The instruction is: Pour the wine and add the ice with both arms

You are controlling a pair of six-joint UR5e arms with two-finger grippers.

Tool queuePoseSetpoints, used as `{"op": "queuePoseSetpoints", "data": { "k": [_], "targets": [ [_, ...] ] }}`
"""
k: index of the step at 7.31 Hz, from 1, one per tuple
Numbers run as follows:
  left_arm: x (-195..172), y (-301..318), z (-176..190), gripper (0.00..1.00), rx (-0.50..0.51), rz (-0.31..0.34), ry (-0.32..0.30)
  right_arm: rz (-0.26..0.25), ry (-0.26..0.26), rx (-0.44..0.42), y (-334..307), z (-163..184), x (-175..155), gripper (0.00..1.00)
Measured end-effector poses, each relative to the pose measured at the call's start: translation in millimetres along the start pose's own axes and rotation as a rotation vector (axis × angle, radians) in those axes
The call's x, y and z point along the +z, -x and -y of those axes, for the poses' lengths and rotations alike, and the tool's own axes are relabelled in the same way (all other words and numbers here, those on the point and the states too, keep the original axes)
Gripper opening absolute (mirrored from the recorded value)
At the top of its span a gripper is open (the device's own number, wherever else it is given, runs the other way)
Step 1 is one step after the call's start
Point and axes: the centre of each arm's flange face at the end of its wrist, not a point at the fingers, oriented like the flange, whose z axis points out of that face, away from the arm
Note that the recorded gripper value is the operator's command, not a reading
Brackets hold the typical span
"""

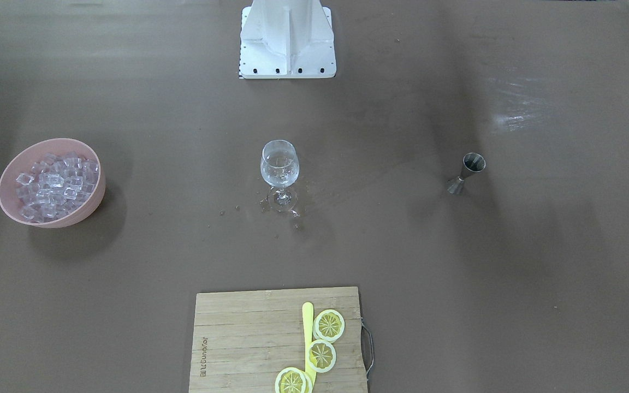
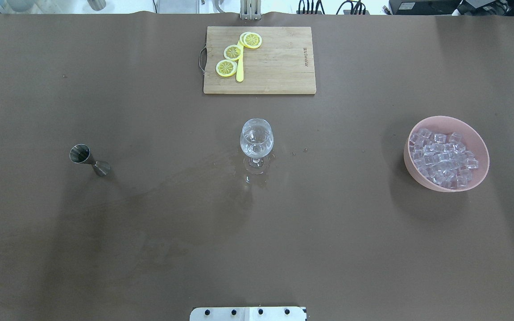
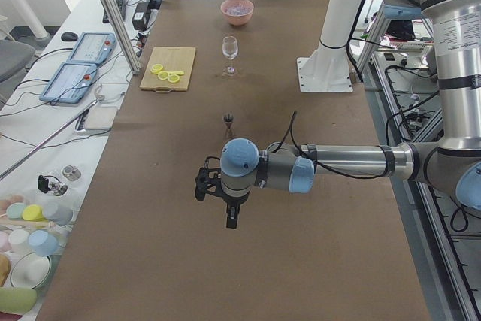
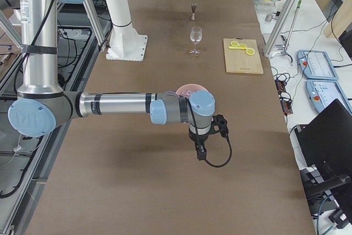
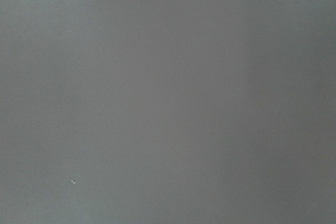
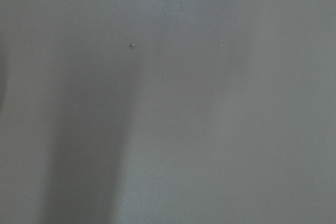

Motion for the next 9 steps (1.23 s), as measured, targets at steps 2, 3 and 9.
{"op": "queuePoseSetpoints", "data": {
  "k": [2,3,9],
  "targets": [
    [-12.4,-21.9,9.8,0.97,0.005,-0.062,-0.113,-0.001,-0.012,-0.005,3.7,5.7,-5.2,1.00],
    [-19.7,-37.2,19.2,0.97,0.027,-0.087,-0.180,0.000,-0.022,-0.011,7.6,8.0,-9.8,1.00],
    [28.2,-164.5,67.5,0.98,0.400,-0.175,-0.336,0.145,-0.138,-0.111,0.6,-15.4,20.6,1.00]
  ]
}}
